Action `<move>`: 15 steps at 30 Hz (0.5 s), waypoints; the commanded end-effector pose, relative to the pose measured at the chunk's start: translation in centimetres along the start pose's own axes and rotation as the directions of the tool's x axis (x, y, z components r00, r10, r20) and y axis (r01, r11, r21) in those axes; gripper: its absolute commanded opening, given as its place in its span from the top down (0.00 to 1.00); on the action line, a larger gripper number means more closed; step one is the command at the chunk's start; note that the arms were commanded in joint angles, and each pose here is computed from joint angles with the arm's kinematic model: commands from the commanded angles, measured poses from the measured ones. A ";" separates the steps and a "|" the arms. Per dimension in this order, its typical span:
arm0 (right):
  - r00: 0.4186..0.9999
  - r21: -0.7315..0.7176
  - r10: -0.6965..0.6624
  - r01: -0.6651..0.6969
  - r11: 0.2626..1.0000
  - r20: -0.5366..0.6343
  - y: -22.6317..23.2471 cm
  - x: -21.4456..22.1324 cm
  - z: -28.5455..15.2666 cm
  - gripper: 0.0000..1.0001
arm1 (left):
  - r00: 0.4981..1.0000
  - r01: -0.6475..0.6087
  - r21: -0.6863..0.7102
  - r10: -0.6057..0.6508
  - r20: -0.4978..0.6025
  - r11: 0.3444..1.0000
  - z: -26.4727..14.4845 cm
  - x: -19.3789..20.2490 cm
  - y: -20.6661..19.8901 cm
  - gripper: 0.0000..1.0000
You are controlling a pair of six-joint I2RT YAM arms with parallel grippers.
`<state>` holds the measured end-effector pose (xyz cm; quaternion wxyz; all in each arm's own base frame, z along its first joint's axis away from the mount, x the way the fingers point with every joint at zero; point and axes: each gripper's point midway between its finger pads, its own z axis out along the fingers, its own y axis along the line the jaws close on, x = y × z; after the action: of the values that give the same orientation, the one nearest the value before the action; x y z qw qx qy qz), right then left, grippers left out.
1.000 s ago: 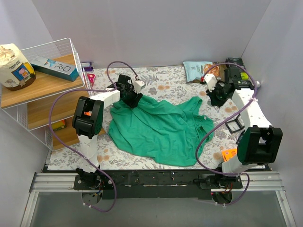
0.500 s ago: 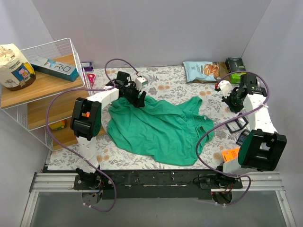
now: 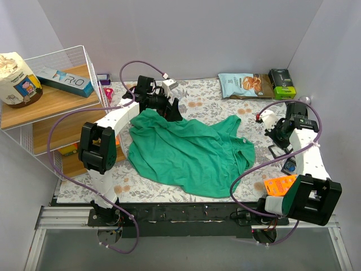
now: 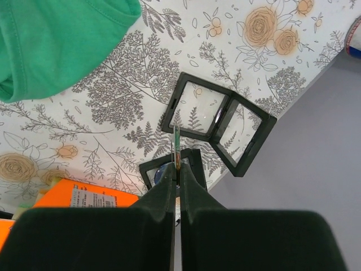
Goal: Remove the brooch from the garment
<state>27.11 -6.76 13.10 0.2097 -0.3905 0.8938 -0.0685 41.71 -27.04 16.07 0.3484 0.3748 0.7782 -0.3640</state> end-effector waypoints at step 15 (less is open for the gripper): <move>0.995 0.032 -0.001 0.004 0.999 -0.104 -0.4 3.0 2.0 0.99 | 0.997 0.072 0.002 -0.072 -0.025 0.997 -0.4 -0.7 -2.4 0.02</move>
<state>25.51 -7.91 10.09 0.1778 -0.3714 0.9077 -0.0805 40.17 -27.76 15.24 0.3014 0.3398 0.8065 -0.3785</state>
